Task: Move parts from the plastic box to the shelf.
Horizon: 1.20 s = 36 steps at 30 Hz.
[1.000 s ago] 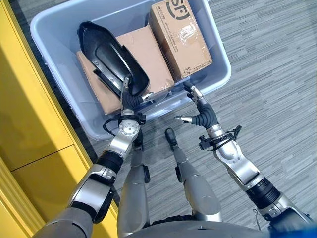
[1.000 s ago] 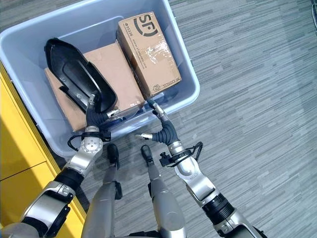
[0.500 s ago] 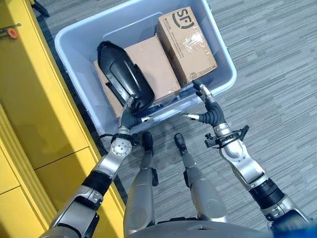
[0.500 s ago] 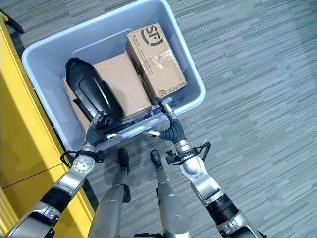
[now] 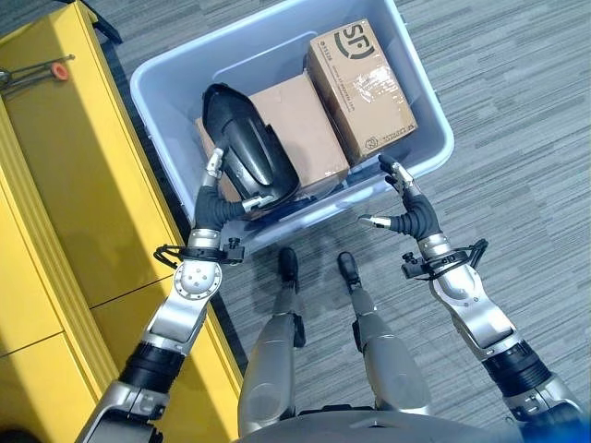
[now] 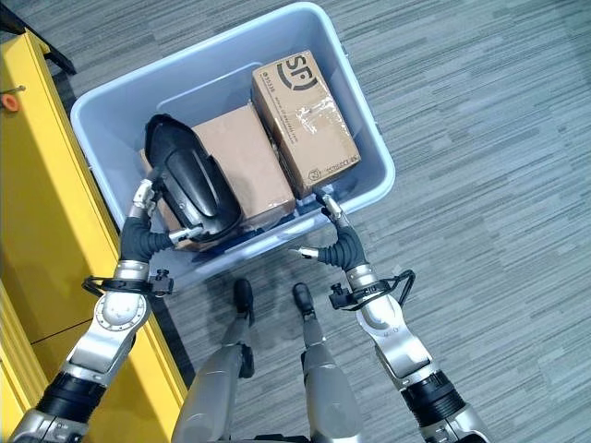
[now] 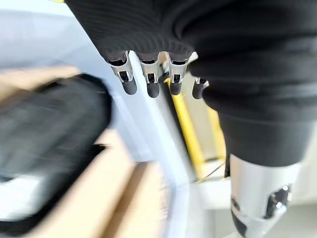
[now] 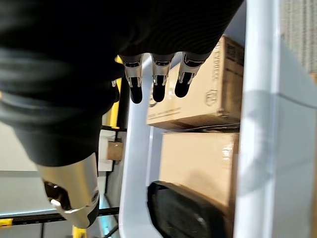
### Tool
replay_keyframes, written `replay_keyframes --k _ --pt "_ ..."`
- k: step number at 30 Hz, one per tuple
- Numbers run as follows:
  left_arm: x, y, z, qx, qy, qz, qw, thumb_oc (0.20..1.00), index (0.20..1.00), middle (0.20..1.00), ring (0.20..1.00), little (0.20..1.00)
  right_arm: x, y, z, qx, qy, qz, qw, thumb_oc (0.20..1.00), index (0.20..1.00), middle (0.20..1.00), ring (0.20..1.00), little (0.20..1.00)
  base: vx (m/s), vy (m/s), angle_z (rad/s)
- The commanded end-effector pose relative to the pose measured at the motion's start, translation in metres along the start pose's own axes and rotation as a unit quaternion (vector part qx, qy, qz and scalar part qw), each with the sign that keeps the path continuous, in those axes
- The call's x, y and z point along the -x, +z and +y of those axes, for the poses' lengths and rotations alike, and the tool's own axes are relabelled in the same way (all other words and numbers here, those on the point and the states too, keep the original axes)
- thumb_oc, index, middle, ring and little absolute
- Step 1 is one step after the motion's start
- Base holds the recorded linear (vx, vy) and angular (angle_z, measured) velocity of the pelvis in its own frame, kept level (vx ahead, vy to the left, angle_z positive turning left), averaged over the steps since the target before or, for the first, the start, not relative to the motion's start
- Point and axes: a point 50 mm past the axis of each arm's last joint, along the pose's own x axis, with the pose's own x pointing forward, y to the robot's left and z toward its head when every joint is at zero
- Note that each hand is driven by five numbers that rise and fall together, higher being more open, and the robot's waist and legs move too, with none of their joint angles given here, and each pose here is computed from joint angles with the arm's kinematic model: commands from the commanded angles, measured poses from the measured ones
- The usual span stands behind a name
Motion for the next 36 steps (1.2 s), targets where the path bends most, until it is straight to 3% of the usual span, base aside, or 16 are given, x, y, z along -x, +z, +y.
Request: replay_keyframes --k 1,8,15,17,23,36 --pt "-0.004 -0.009 0.008 0.024 0.022 0.003 0.999 1.0 1.0 1.0 1.0 1.0 -0.001 0.013 0.002 -0.025 -0.02 -0.046 0.998 1.0 1.0 1.0 1.0 1.0 -0.01 -0.02 0.06" --pt "-0.013 -0.006 -0.021 0.121 0.054 0.002 0.991 1.0 1.0 1.0 1.0 1.0 -0.011 0.02 0.011 -0.042 -0.031 -0.061 0.997 1.0 1.0 1.0 1.0 1.0 -0.01 -0.029 0.08" --pt "-0.038 -0.003 -0.029 0.102 0.091 -0.022 0.99 1.0 1.0 1.0 1.0 1.0 -0.019 0.024 0.019 -0.054 -0.032 -0.07 0.996 1.0 1.0 1.0 1.0 1.0 0.0 -0.006 0.04" --pt "-0.058 0.012 -0.021 0.043 0.12 -0.073 0.989 1.0 1.0 1.0 1.0 1.0 -0.022 0.026 0.021 -0.061 -0.027 -0.075 0.995 1.0 1.0 1.0 1.0 1.0 0.0 0.0 0.0" --pt "-0.091 0.036 -0.001 0.039 0.209 -0.133 0.968 1.0 1.0 1.0 1.0 1.0 -0.025 0.029 0.028 -0.069 -0.004 -0.08 0.994 1.0 1.0 1.0 1.0 1.0 0.0 0.0 0.0" --pt "-0.096 0.056 0.022 0.017 0.275 -0.18 0.944 1.0 1.0 1.0 1.0 1.0 -0.025 0.034 0.03 -0.085 0.006 -0.09 0.992 1.0 1.0 1.0 1.0 1.0 0.0 0.0 0.0"
